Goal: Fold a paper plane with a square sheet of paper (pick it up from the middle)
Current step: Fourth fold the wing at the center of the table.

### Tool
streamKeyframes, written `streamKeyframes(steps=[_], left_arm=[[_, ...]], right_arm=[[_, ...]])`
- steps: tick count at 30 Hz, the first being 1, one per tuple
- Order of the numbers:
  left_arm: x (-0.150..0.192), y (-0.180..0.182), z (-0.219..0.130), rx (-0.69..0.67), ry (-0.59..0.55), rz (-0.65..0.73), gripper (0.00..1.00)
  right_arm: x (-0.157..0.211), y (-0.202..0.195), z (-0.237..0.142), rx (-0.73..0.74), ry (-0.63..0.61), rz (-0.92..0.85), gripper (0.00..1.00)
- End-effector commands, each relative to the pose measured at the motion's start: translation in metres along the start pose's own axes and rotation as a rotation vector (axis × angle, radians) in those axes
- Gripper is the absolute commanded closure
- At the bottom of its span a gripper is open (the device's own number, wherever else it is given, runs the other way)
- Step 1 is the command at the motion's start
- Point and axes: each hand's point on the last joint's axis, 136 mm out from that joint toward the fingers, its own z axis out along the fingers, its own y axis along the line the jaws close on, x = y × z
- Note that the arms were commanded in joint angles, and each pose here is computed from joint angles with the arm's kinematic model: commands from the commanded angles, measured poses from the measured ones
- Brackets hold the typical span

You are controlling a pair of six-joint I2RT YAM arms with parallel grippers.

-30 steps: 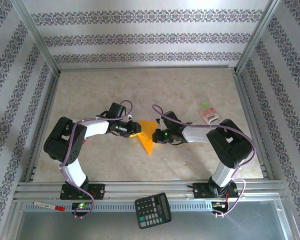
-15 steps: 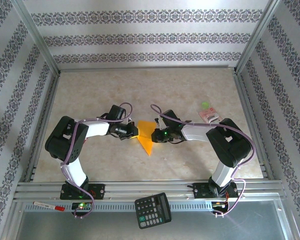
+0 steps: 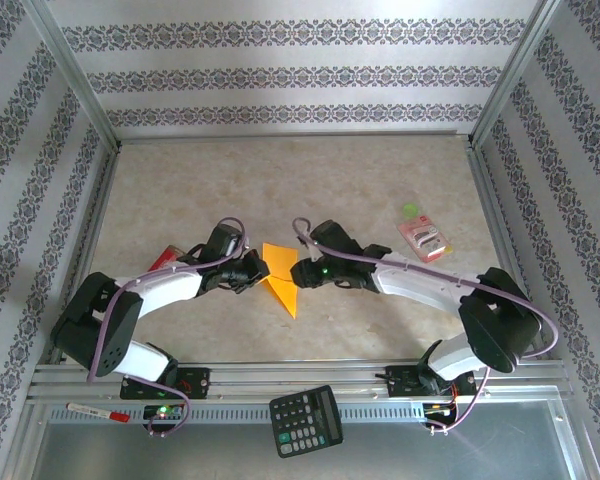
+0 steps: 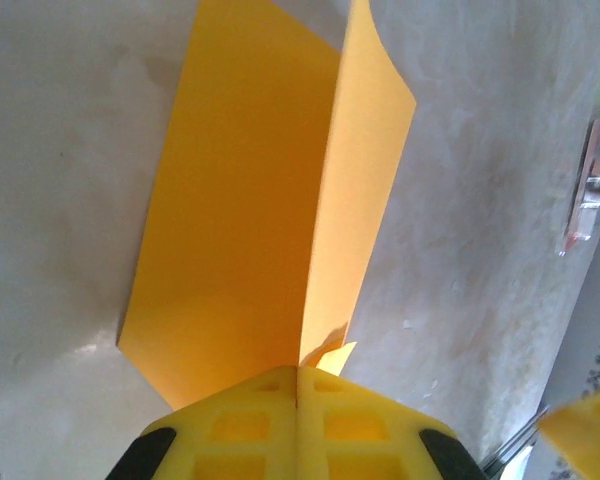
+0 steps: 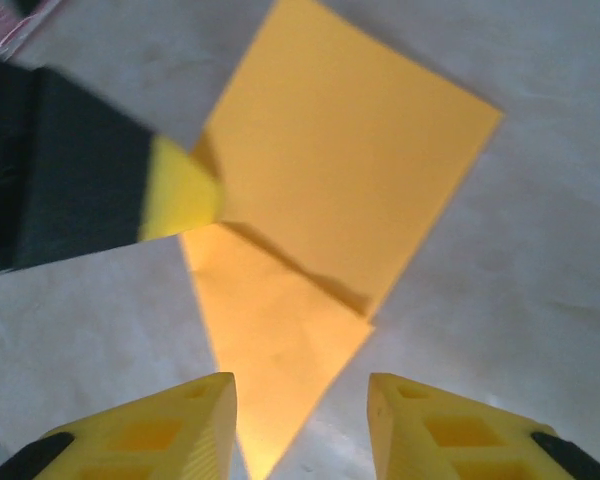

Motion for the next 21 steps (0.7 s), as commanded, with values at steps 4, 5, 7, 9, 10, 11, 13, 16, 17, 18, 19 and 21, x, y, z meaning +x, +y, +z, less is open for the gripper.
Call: streamKeyframes(steps=[4,5,7,9,10,11,13,16,17,18,19,21], left_arm=[[-0.008,-0.003,0.000,0.022,-0.092,-0.204,1.00],[-0.010,-0.006,0.000,0.033,-0.096,-0.219,1.00],[-0.011,-0.009,0.001,0.039,-0.099,-0.234,1.00],[-0.011,-0.011,0.003,0.043,-0.093,-0.238,1.00],[-0.012,-0.012,0.003,0.047,-0.092,-0.240,1.00],[-0.012,-0.013,0.003,0.045,-0.093,-0.241,1.00],[-0.012,-0.012,0.003,0.036,-0.089,-0.240,1.00],[-0.010,-0.012,0.004,0.027,-0.077,-0.238,1.00],[-0.009,-0.011,0.004,0.022,-0.071,-0.238,1.00],[-0.009,-0.011,0.004,0.022,-0.067,-0.237,1.00],[-0.008,-0.011,0.005,0.020,-0.065,-0.239,1.00],[-0.007,-0.011,0.006,0.022,-0.057,-0.241,1.00]], right_arm=[[0.008,0.016,0.012,0.056,-0.079,-0.102,0.54],[0.011,0.018,0.015,0.059,-0.085,-0.112,0.53],[0.016,0.018,0.020,0.081,-0.093,-0.121,0.53],[0.021,0.018,0.028,0.093,-0.085,-0.121,0.53],[0.023,0.018,0.031,0.099,-0.082,-0.124,0.53],[0.026,0.019,0.036,0.114,-0.078,-0.133,0.53],[0.031,0.018,0.042,0.147,-0.070,-0.153,0.52],[0.034,0.014,0.049,0.204,-0.071,-0.165,0.52],[0.035,0.012,0.051,0.223,-0.066,-0.173,0.53],[0.035,0.011,0.052,0.240,-0.065,-0.179,0.53],[0.035,0.011,0.054,0.256,-0.062,-0.190,0.53],[0.035,0.011,0.058,0.290,-0.058,-0.210,0.53]])
